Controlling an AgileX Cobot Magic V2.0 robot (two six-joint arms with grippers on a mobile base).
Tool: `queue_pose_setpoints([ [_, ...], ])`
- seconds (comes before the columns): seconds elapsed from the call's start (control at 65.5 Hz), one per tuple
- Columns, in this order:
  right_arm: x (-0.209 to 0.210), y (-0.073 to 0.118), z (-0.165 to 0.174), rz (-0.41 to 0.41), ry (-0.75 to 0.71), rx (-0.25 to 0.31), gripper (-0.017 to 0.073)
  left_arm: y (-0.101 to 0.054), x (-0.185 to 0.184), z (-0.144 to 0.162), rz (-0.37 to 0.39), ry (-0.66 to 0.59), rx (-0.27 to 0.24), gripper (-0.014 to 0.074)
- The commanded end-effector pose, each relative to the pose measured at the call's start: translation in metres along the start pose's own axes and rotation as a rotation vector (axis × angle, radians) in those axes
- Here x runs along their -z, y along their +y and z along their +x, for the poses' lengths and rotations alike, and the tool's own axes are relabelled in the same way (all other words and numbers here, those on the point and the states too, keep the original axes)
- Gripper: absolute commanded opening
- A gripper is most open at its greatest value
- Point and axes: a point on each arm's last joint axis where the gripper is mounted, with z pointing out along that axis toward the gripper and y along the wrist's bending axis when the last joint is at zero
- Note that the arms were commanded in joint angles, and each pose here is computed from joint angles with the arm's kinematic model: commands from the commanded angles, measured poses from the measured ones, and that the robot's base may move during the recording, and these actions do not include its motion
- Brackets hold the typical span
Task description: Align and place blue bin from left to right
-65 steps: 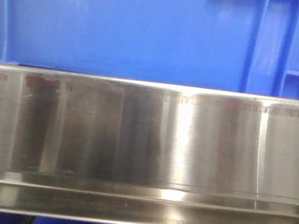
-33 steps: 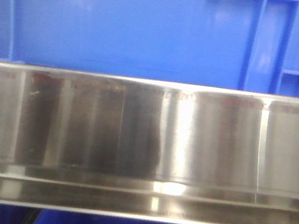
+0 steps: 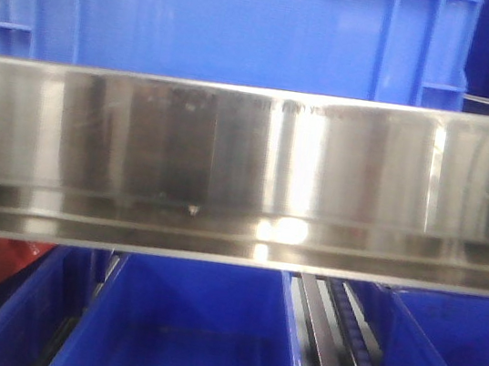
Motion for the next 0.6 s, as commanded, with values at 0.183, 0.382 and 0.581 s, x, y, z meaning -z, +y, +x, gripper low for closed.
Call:
queue_pose_setpoints([
  [0.183,0.0016,0.0004,-0.0023,-0.009,-0.026,0.021,-0.0079,-0.0018,0.0018,-0.0026,0.019,-0.022,-0.002,-0.0111],
  [0.382,0.0016,0.0006,-0.0025,-0.011,-0.029,0.021,-0.0079,-0.0018,0.0018,-0.0026,0.019,-0.022,-0.002,-0.0111],
  [0.581,0.0016,0.0006,-0.0025,-0.011,-0.029,0.021,-0.0079,-0.0018,0.0018,-0.0026,0.019,-0.022,-0.002,-0.0111],
])
